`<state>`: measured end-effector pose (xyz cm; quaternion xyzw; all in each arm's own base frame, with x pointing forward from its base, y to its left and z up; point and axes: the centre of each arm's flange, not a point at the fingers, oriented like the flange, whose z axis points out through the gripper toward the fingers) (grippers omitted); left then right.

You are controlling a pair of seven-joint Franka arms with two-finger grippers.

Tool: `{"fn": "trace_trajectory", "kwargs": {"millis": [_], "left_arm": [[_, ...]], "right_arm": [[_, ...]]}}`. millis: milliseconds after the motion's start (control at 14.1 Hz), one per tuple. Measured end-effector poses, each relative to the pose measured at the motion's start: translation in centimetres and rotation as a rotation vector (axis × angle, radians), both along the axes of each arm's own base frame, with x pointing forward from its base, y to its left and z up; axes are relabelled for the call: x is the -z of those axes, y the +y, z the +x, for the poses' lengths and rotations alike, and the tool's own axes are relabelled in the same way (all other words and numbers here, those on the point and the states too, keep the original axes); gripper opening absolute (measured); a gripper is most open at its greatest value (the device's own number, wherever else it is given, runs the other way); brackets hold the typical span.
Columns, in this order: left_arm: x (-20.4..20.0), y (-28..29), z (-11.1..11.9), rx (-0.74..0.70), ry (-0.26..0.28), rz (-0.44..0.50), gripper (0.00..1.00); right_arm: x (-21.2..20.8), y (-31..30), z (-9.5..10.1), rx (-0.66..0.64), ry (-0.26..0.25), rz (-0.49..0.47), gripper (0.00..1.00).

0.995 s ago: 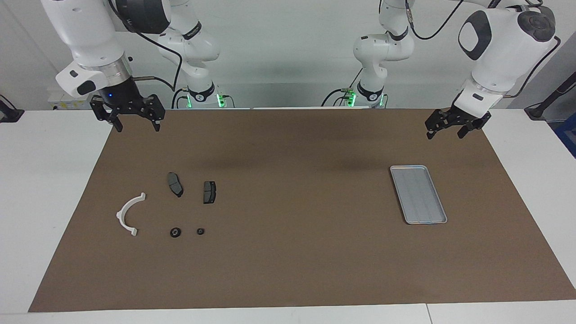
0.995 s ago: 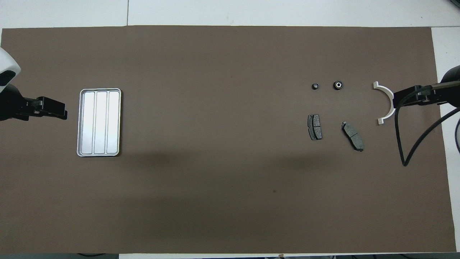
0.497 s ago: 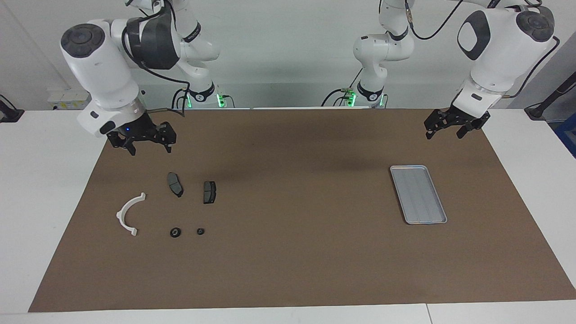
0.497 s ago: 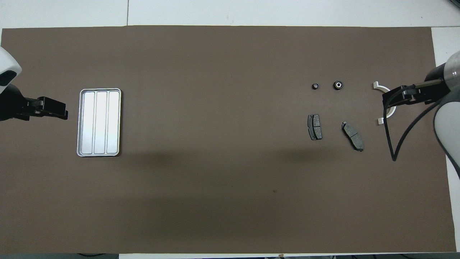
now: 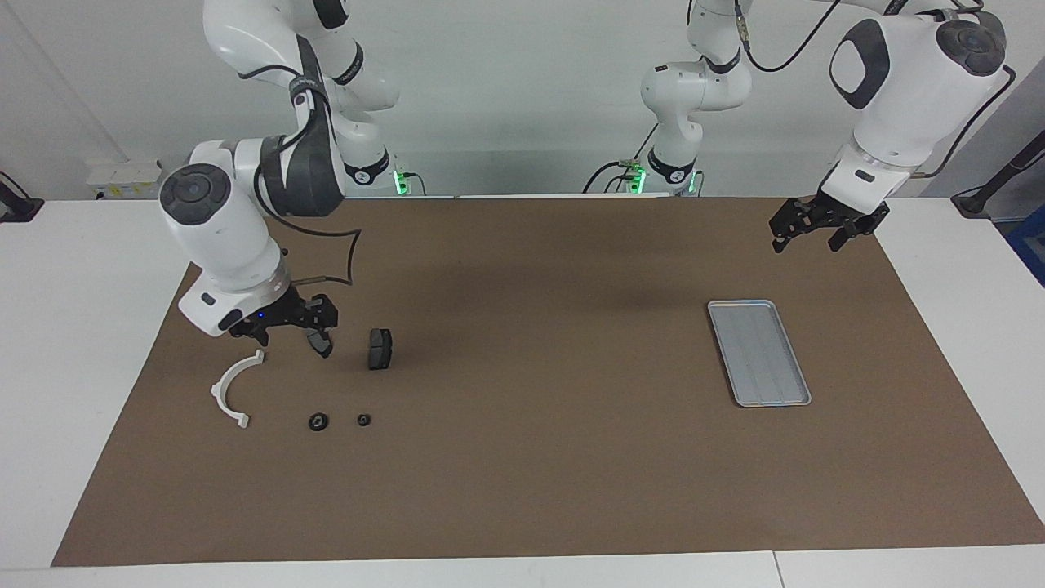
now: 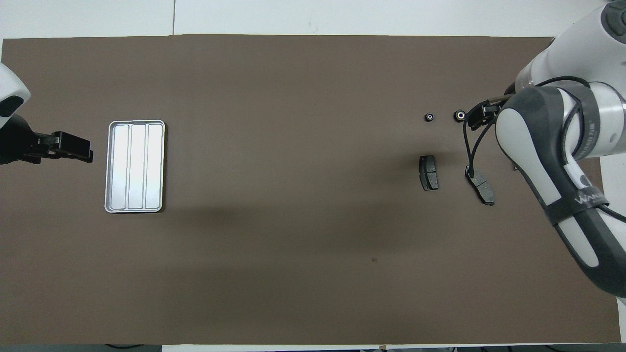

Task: Pick bearing gear from pile to tray
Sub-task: 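Reach the right gripper over the two black bearings, then lower the right gripper and grasp the black bearing farther along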

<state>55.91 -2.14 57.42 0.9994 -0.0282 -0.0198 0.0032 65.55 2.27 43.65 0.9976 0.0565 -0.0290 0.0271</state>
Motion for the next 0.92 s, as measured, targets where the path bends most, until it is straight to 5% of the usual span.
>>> {"fn": "trace_trajectory", "kwargs": {"millis": [924], "left_arm": [[0.0,0.0,0.0,0.0,0.0,0.0,1.0]], "right_arm": [[11.1,-0.6,4.4,-0.008,-0.109,0.021,0.97]]}}
